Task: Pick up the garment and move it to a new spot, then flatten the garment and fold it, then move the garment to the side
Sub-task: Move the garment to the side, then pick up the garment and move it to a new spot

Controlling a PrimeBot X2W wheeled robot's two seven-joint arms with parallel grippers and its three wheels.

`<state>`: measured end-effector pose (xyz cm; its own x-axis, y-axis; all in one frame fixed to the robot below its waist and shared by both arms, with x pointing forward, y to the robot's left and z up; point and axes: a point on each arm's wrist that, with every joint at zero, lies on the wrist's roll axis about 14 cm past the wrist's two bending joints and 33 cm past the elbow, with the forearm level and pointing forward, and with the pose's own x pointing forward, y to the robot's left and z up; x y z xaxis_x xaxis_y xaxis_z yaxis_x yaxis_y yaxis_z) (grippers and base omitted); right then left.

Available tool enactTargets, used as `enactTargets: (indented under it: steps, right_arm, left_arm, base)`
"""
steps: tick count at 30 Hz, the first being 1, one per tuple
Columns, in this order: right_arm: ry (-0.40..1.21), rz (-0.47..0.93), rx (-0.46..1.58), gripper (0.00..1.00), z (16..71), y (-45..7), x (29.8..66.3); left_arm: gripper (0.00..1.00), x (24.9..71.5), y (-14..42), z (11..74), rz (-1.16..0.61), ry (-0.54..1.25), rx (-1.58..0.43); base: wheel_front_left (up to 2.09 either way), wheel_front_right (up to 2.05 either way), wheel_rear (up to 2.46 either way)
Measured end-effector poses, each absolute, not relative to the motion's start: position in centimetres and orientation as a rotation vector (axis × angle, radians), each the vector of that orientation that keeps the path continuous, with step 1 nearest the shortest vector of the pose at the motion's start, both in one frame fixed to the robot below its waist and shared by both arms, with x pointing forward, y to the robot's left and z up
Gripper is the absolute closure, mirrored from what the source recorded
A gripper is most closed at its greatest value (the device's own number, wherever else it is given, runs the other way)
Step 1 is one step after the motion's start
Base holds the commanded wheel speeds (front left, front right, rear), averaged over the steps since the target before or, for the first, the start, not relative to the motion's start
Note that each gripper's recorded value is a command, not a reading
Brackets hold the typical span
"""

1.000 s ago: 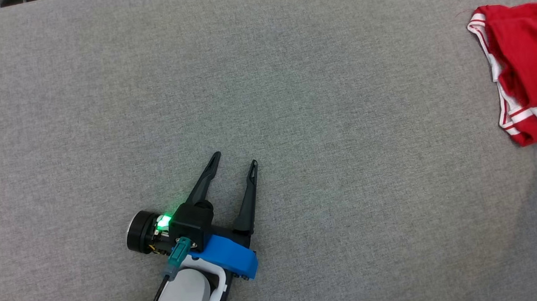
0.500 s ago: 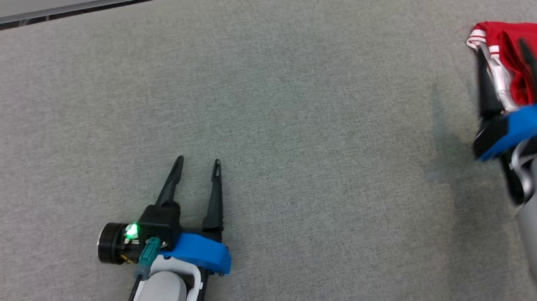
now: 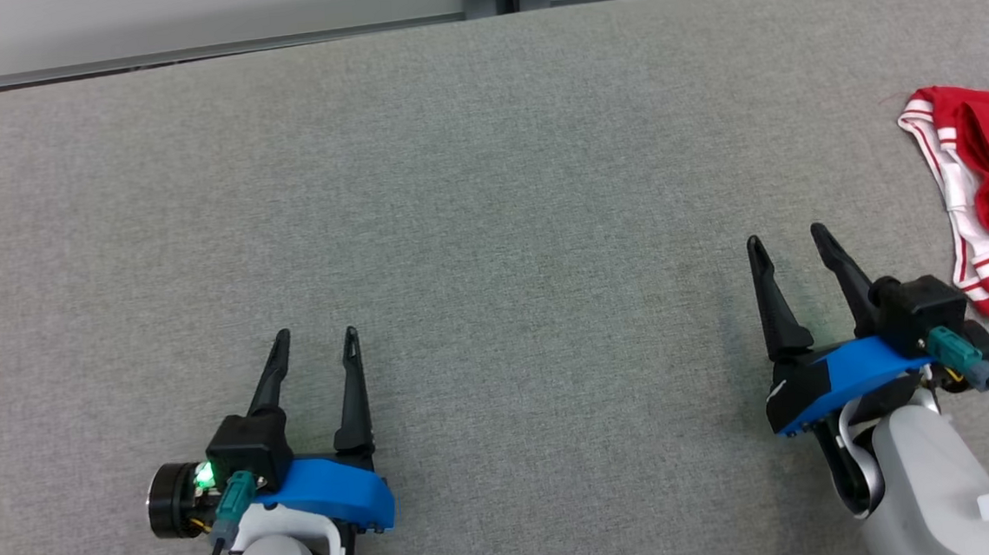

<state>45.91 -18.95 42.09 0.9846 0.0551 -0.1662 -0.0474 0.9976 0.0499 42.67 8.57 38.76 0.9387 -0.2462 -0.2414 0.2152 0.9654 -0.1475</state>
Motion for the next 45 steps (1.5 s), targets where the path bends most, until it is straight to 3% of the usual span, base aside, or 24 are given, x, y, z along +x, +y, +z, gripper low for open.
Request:
enactTargets:
  steps: [29, 45]
  right_arm:
    - [0.127, 0.133, 0.094, 0.0, 44.6, -15.2, 40.8]
    - [0.128, 0.14, 0.116, 0.0, 44.6, -14.8, 38.9]
  left_arm:
    - [0.0, 36.0, 15.6, 42.2, -0.02, 0.192, -0.144]
    - [0.0, 33.8, 16.0, 42.7, -0.021, 0.176, -0.146]
  base:
    - [0.0, 0.0, 0.0]
    - [0.0, 0.0, 0.0]
